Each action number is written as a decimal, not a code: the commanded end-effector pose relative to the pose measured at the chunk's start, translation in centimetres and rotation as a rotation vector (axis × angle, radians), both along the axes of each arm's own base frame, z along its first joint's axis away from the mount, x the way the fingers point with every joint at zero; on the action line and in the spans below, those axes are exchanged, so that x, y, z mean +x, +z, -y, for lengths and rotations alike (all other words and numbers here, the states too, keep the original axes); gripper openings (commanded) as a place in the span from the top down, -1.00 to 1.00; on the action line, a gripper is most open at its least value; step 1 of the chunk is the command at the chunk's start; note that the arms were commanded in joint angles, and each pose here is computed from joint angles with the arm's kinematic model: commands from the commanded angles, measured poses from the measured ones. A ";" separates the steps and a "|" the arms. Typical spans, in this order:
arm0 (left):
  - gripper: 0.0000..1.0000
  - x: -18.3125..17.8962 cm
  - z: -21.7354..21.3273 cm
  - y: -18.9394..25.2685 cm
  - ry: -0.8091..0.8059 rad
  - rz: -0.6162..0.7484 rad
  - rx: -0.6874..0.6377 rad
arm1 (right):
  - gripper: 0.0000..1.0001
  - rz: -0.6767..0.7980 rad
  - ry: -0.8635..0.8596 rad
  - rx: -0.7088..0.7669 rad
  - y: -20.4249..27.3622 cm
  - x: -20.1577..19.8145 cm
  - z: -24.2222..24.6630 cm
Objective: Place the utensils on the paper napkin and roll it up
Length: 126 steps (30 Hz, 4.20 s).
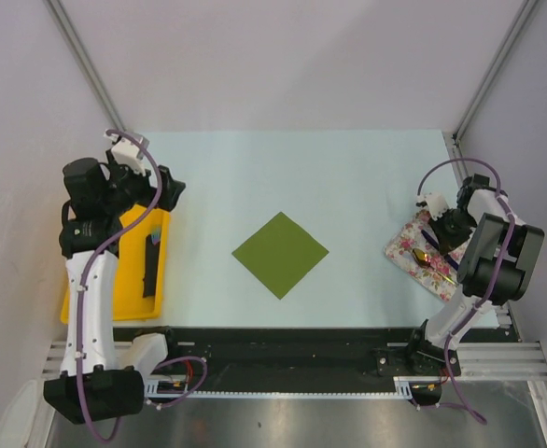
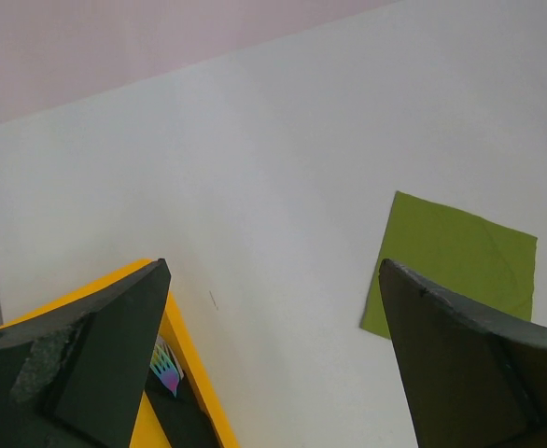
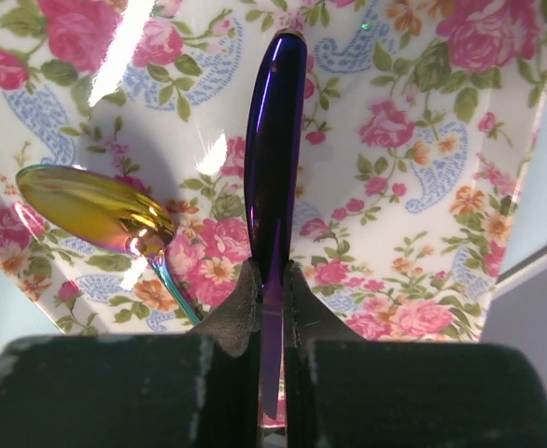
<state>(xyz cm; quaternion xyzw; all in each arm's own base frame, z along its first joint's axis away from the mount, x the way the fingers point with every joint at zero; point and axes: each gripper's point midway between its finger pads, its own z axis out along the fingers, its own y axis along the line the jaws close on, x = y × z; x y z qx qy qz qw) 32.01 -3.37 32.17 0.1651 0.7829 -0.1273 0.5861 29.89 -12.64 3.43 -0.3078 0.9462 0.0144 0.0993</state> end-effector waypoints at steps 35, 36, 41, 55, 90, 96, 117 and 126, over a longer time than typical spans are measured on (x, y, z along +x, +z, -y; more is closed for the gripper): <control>-0.96 -4.3 23.6 -10.9 -0.790 -0.577 -0.178 | 1.00 0.245 0.751 -0.023 12.1 -2.4 -21.9; -0.98 -4.9 24.2 -11.1 -0.823 -0.593 -0.189 | 1.00 0.249 0.775 -0.024 12.1 -2.6 -22.8; -0.99 -7.0 27.3 -13.5 -0.937 -0.708 -0.215 | 1.00 0.277 0.946 -0.041 12.1 -4.8 -28.1; -0.97 -10.9 30.3 -16.2 -1.097 -0.889 -0.321 | 1.00 0.317 1.099 -0.014 12.5 -7.5 -34.2; 1.00 -10.1 31.0 -12.1 -0.908 -0.694 -0.451 | -0.99 0.751 0.640 0.428 28.8 -3.8 -36.9; 0.99 -7.0 29.4 -8.7 -0.686 -0.473 -0.509 | -0.99 0.714 0.212 0.704 30.9 0.3 -34.4; 1.00 -1.7 22.5 -8.8 -0.183 -0.229 -0.763 | -0.67 0.255 -0.629 1.241 25.5 3.7 -37.2; 0.99 -1.6 25.4 -12.1 -0.185 -0.331 -0.710 | -0.45 0.257 -0.700 1.131 21.8 4.8 -40.3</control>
